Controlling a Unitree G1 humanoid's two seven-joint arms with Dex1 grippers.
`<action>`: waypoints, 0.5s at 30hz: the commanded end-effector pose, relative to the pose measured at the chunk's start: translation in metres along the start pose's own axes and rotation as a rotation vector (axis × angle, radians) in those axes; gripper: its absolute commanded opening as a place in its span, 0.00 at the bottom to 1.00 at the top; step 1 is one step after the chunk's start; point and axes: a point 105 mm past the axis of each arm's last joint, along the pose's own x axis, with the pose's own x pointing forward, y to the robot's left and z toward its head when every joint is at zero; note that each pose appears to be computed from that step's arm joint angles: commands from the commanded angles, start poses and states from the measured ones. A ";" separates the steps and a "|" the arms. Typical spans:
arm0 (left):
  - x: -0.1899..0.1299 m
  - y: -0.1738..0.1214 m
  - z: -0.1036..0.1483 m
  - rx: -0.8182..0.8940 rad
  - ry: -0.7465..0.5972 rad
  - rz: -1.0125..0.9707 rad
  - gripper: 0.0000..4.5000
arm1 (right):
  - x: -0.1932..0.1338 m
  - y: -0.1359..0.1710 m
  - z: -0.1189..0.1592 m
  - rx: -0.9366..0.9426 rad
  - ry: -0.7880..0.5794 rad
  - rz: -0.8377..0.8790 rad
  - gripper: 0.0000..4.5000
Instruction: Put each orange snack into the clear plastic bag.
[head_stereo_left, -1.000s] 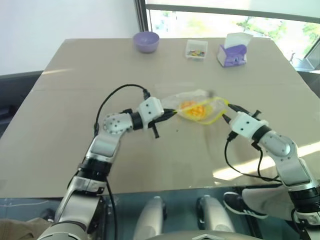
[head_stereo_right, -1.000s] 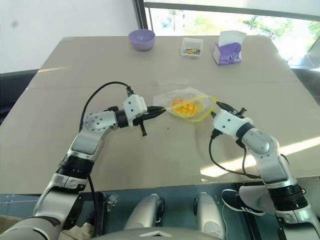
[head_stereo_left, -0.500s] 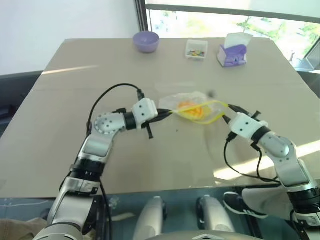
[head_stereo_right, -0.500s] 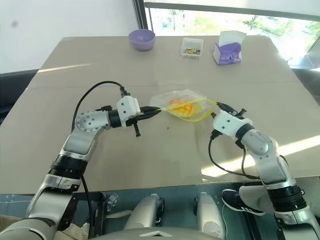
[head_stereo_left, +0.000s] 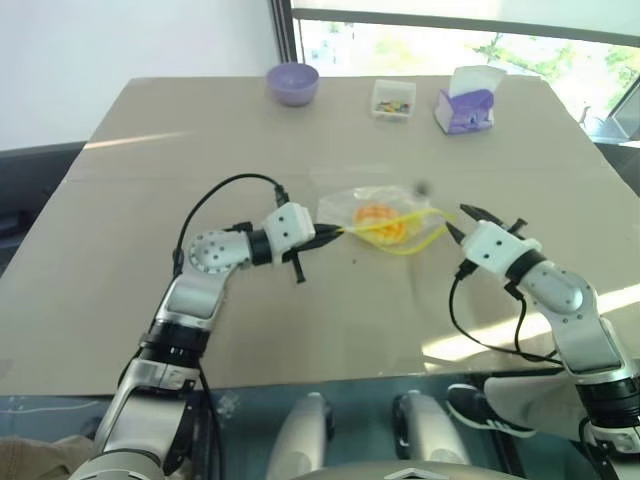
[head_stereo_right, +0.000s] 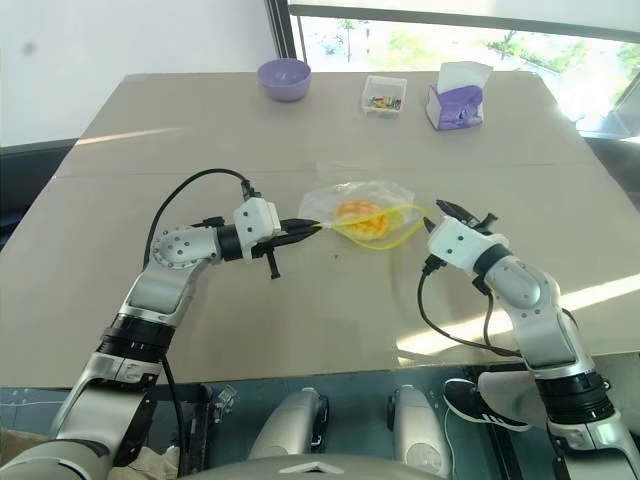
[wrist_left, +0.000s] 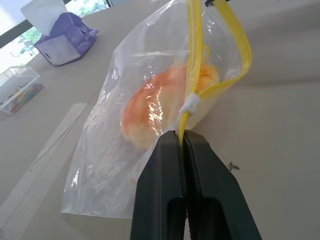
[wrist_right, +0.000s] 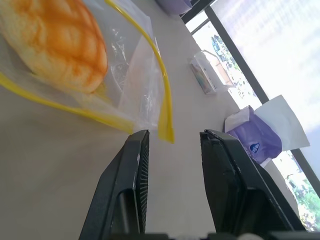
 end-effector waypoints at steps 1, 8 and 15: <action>0.000 0.003 0.006 0.032 -0.017 0.009 0.00 | -0.004 -0.005 0.015 -0.023 -0.056 -0.004 0.39; 0.001 0.005 0.007 0.022 -0.025 0.017 0.00 | -0.010 0.006 0.009 -0.047 -0.031 0.057 0.39; 0.001 0.003 0.007 0.027 -0.028 0.011 0.00 | -0.011 0.001 0.006 -0.072 -0.018 0.061 0.39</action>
